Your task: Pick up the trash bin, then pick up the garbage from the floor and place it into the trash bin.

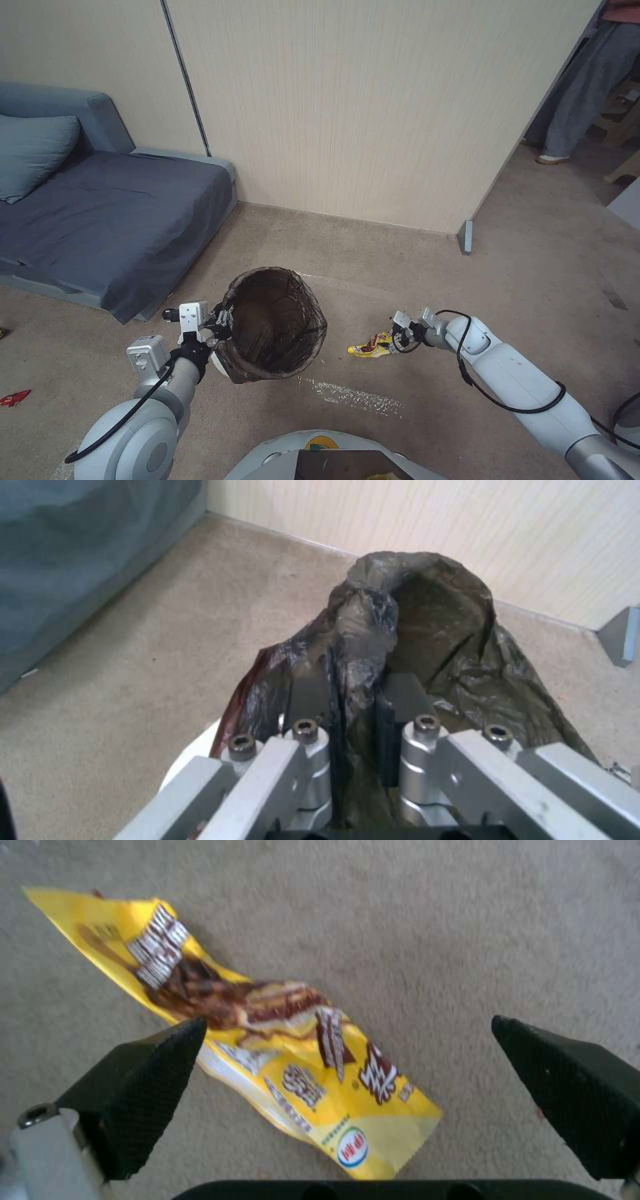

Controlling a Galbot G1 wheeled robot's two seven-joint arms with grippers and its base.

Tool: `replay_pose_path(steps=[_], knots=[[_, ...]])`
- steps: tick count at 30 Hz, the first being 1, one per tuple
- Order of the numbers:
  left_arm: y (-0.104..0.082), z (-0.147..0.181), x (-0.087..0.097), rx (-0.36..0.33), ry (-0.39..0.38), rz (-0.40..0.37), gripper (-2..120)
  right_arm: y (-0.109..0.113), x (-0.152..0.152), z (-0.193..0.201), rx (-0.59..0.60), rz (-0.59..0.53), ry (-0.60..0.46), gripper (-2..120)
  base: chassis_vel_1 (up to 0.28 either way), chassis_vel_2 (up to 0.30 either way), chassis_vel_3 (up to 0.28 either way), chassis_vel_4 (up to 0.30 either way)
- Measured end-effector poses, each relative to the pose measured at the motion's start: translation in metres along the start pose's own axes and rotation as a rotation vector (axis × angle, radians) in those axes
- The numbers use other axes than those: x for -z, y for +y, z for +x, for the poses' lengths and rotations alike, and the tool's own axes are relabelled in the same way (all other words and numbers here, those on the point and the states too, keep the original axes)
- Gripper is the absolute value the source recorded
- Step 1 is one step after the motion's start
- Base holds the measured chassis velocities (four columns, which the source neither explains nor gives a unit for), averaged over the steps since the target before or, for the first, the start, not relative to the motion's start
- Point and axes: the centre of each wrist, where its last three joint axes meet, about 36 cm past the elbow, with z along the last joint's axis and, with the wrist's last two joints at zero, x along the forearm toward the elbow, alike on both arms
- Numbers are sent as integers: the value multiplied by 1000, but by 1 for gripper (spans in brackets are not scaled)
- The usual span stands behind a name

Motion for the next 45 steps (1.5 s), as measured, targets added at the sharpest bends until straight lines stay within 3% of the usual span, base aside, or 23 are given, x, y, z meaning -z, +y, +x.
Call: replay_pose_path(steps=[18,45], knots=[[0,0,0,0,5,1,8,-4,-26,-18,16,-20,53,100,0,0,0,0],[1,2,-3,4,21,6,8,-16,-16,-32,6,-6,54,100,0,0,0,0]])
